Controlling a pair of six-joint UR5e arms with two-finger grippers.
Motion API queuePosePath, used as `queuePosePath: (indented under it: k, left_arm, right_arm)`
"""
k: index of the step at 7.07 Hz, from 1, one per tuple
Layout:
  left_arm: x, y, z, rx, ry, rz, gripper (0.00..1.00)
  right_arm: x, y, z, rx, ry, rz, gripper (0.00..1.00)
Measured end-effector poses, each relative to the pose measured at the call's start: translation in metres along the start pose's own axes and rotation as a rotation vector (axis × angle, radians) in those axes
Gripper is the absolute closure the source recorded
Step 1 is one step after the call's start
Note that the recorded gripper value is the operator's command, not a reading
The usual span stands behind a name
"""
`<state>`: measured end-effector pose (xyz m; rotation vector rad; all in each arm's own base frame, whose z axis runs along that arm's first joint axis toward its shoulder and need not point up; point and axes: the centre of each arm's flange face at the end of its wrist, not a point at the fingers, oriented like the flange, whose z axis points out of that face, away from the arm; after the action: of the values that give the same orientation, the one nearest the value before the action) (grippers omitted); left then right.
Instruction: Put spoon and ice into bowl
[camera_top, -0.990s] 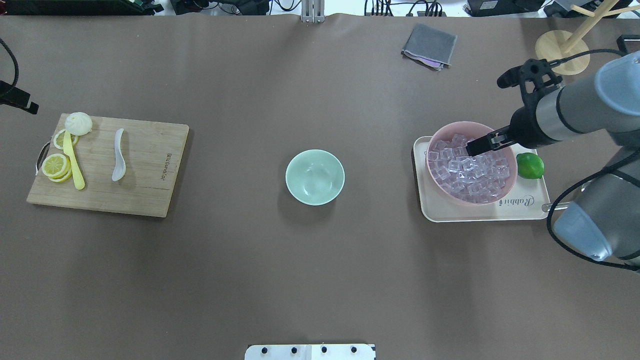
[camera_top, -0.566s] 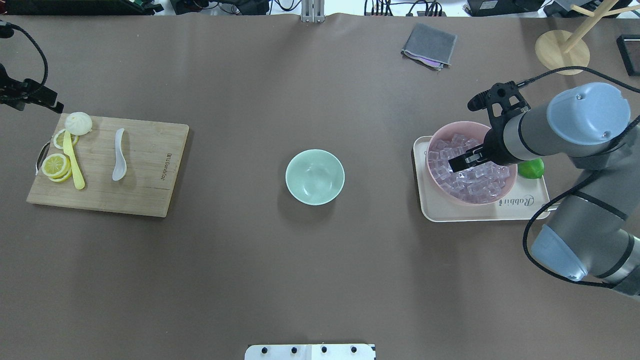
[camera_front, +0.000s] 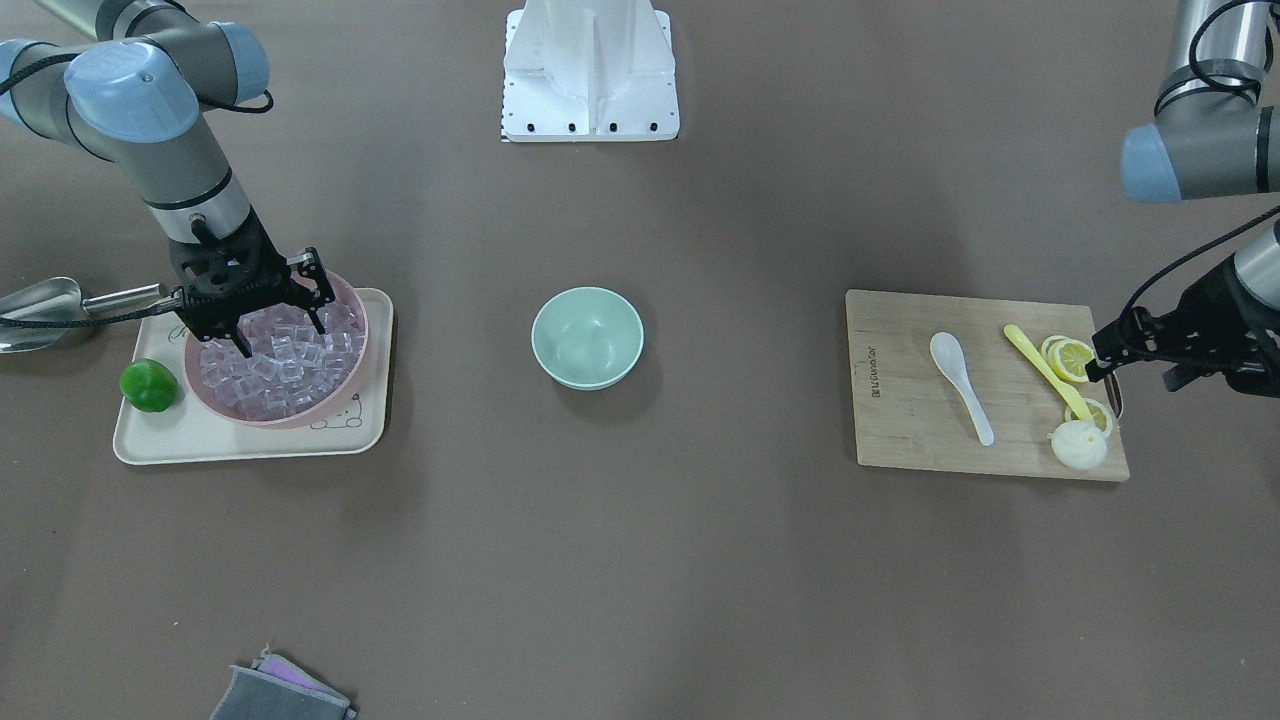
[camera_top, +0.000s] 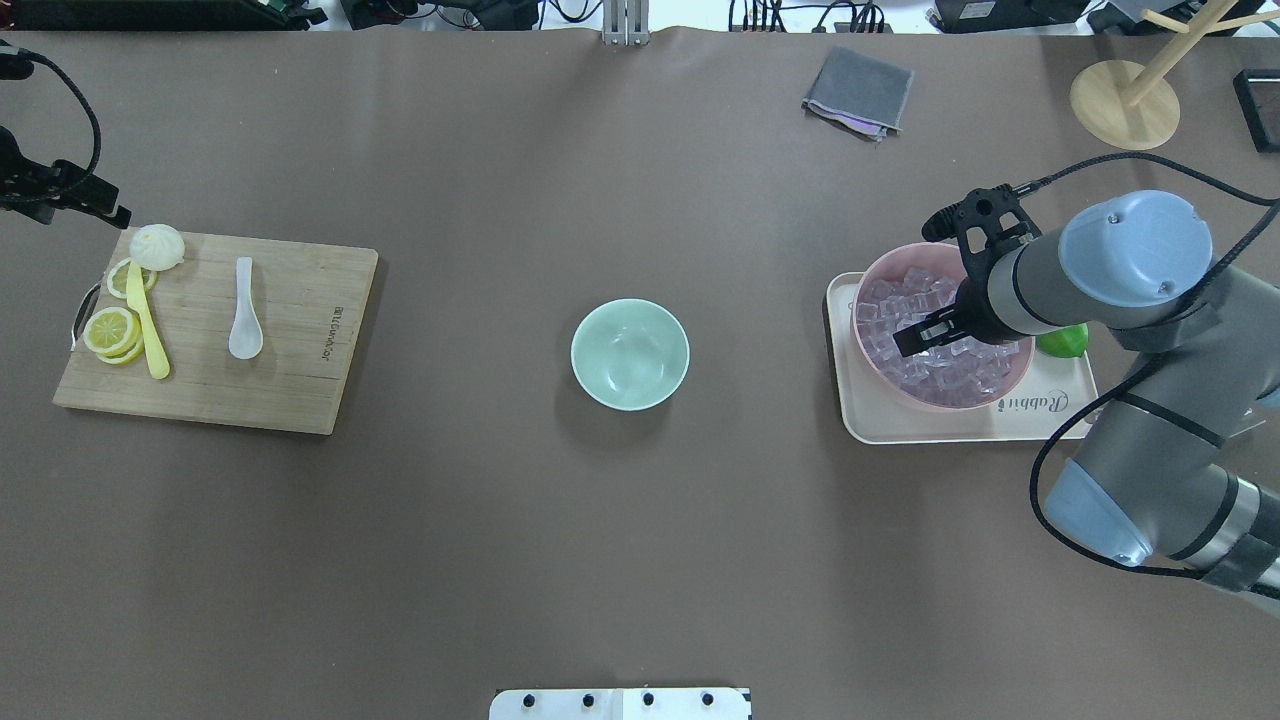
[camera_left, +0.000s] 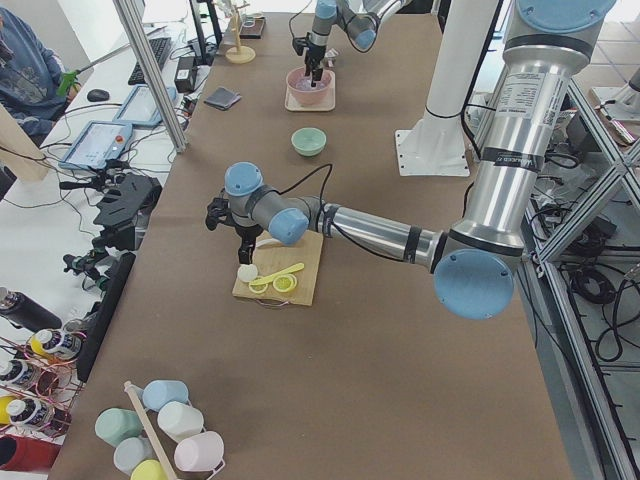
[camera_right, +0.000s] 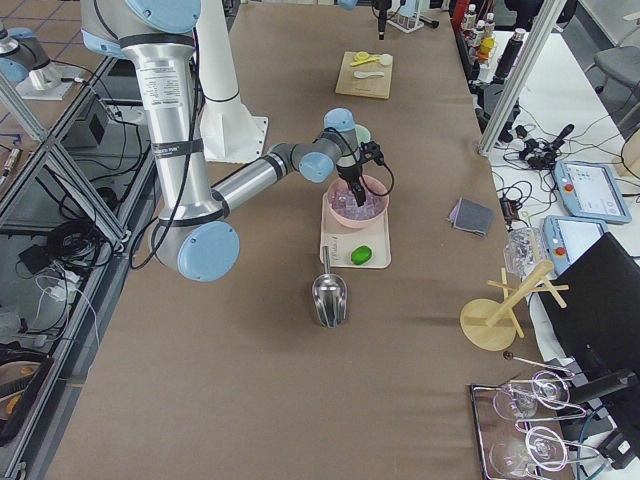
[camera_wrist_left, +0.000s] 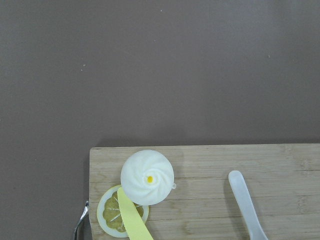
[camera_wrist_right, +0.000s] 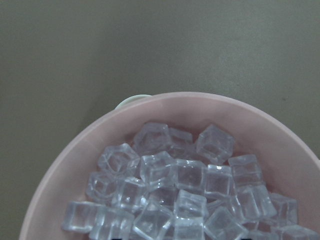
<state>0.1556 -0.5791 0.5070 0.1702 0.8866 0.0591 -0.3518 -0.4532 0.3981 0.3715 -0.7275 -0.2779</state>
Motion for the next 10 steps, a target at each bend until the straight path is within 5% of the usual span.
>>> queuePosePath:
  k: [1, 2, 6, 10]
  left_arm:
    - [0.000, -0.001, 0.000, 0.000, 0.000, 0.000, 0.03]
    - [0.000, -0.002, 0.001, -0.002, -0.001, -0.001, 0.03]
    - [0.001, -0.014, 0.007, -0.006, -0.003, -0.006, 0.03]
    - [0.010, -0.042, 0.053, -0.035, -0.076, -0.004, 0.03]
  right_arm:
    - [0.001, 0.000, 0.004, -0.005, 0.002, 0.002, 0.87]
    - [0.000, 0.000, 0.005, -0.008, 0.000, 0.001, 1.00]
    - [-0.002, 0.000, -0.001, -0.008, -0.016, -0.001, 1.00]
    - [-0.054, -0.031, -0.058, 0.034, -0.105, 0.069, 1.00]
